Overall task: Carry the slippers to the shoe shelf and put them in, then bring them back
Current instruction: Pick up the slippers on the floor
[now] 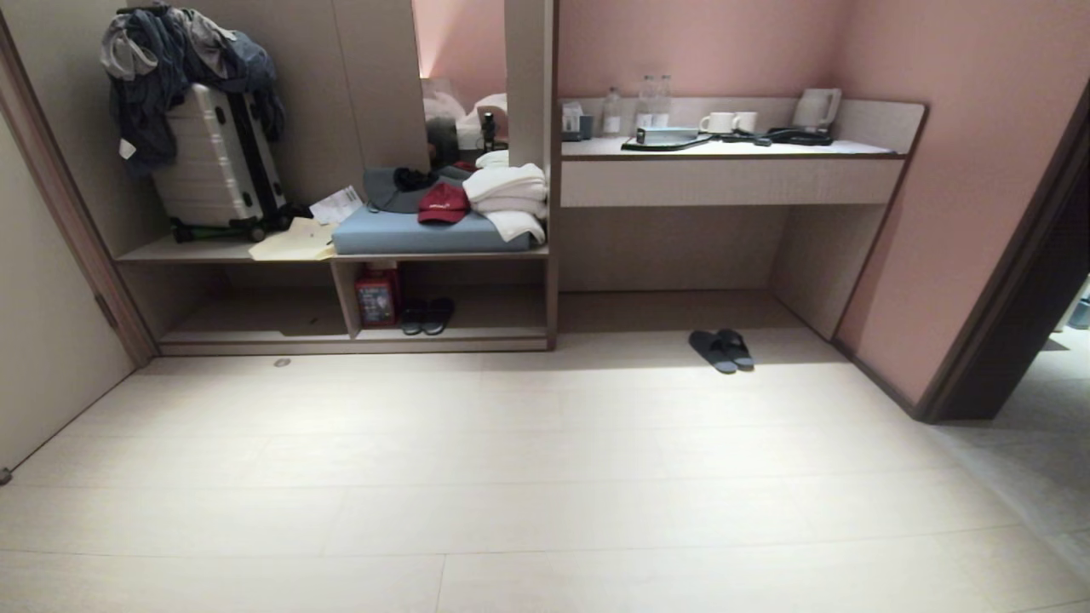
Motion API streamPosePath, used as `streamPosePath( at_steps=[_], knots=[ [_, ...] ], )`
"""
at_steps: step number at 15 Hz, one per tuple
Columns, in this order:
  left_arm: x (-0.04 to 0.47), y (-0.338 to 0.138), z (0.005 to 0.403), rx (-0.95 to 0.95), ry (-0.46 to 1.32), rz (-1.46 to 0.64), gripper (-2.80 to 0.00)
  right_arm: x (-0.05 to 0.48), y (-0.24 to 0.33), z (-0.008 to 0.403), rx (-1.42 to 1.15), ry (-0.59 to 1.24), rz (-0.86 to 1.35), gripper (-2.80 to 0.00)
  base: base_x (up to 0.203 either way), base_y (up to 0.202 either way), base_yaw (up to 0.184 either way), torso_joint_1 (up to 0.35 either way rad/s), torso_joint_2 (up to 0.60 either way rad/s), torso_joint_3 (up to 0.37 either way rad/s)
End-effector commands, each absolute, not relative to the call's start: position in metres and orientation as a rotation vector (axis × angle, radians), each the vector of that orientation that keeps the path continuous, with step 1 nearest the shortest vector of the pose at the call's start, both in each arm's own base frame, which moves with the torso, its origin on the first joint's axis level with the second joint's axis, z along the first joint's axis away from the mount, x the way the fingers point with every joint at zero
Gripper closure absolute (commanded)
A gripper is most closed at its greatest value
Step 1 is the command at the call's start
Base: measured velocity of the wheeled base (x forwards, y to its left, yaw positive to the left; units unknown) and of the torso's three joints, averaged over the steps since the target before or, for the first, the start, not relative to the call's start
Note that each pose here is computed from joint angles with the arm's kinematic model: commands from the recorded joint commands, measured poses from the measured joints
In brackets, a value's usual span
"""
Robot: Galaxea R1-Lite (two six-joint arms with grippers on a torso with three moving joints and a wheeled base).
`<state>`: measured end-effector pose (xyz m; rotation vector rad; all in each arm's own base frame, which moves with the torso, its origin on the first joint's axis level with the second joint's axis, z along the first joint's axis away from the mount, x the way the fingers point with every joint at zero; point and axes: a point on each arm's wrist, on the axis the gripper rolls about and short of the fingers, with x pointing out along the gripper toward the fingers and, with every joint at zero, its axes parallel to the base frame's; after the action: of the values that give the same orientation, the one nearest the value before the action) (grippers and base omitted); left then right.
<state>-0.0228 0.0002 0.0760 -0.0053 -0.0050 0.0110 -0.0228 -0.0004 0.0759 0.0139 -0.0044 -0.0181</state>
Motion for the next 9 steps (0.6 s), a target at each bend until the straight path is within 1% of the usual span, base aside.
streamPosePath(
  at_steps=[1,9],
  knots=[
    [-0.0228,0.0002,0.0761,-0.006,-0.006,0.012,0.00,-0.0227,-0.0004,0.0760,0.014,-0.003,-0.018,0.00,0.000,0.000,0.000,0.000,0.00,0.000],
    [-0.0228,0.0002,0.0761,-0.008,-0.006,0.010,0.00,-0.0227,-0.0004,0.0761,0.013,-0.005,-0.017,0.00,0.000,0.000,0.000,0.000,0.00,0.000]
  ],
)
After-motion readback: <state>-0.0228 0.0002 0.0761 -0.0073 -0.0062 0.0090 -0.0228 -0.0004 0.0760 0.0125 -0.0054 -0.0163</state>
